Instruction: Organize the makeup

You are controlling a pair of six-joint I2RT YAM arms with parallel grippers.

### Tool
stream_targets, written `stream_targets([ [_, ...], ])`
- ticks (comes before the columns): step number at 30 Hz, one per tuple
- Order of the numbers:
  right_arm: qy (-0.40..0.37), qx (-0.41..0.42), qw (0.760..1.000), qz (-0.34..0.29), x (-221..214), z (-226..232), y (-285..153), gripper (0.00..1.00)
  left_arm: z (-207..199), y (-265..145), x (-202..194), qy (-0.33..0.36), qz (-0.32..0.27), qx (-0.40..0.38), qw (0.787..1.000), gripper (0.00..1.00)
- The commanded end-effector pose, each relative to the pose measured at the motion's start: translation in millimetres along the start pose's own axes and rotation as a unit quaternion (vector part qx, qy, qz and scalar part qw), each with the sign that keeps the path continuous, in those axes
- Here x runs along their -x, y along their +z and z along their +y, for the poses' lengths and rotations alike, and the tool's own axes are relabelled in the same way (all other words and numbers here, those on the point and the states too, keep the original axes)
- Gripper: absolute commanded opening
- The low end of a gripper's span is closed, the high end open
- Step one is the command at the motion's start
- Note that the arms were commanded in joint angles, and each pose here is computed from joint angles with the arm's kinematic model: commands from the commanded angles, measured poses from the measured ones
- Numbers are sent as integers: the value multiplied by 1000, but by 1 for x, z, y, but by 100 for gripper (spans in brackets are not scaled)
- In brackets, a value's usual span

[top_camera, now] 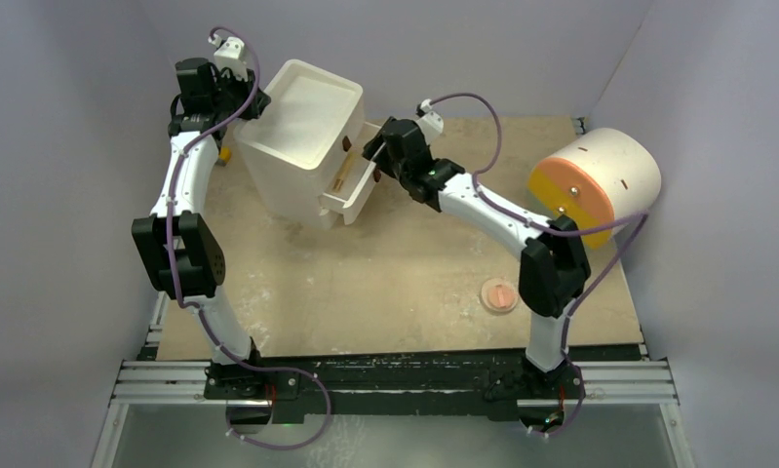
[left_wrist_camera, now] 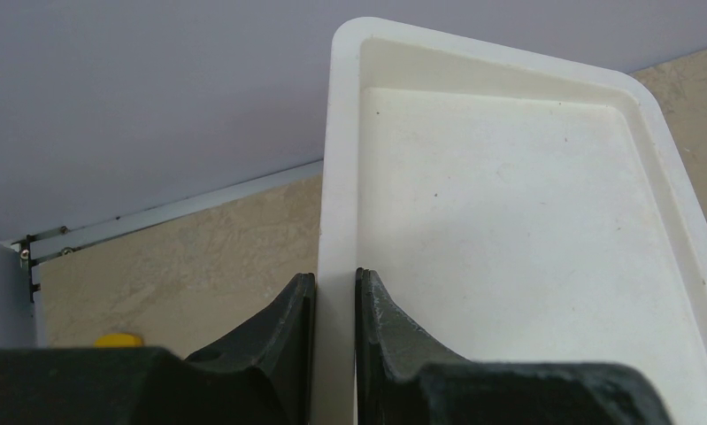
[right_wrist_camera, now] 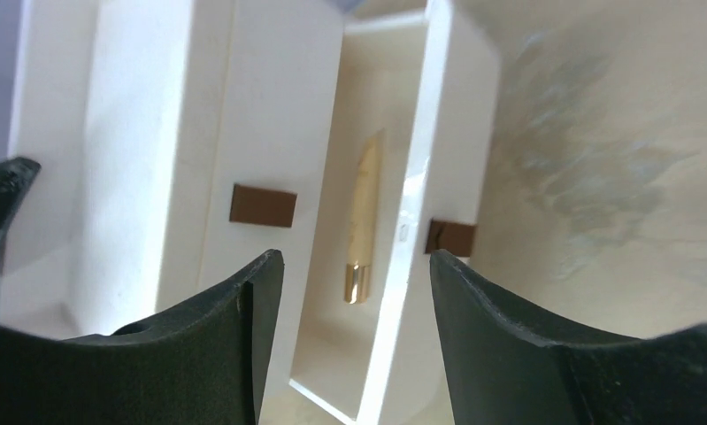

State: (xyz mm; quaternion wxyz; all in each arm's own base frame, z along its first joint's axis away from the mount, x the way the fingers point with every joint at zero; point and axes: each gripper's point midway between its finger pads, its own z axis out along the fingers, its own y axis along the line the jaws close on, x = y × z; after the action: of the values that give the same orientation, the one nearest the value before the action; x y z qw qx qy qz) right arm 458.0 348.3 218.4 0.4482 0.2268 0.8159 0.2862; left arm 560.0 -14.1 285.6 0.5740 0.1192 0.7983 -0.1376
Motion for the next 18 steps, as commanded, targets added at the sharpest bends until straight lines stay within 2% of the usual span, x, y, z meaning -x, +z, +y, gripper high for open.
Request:
stream_targets([
  [1, -69, -79, 989, -102, 69, -29, -37, 65, -24, 15, -99, -66, 143, -28, 987, 0],
  [5, -92, -148, 979, -102, 71, -75, -34, 65, -25, 14, -98, -66, 142, -29, 987, 0],
  [12, -96, -227, 969, -21, 40, -133, 11, 64, -24, 14, -98, -67, 142, -27, 987, 0],
  [16, -89, -213, 973, 21, 20, -133, 42, 63, -24, 16, -99, -68, 144, -28, 987, 0],
  [18, -95, -189, 977, 16, 19, -121, 63, 62, -24, 18, -100, -70, 144, -29, 987, 0],
])
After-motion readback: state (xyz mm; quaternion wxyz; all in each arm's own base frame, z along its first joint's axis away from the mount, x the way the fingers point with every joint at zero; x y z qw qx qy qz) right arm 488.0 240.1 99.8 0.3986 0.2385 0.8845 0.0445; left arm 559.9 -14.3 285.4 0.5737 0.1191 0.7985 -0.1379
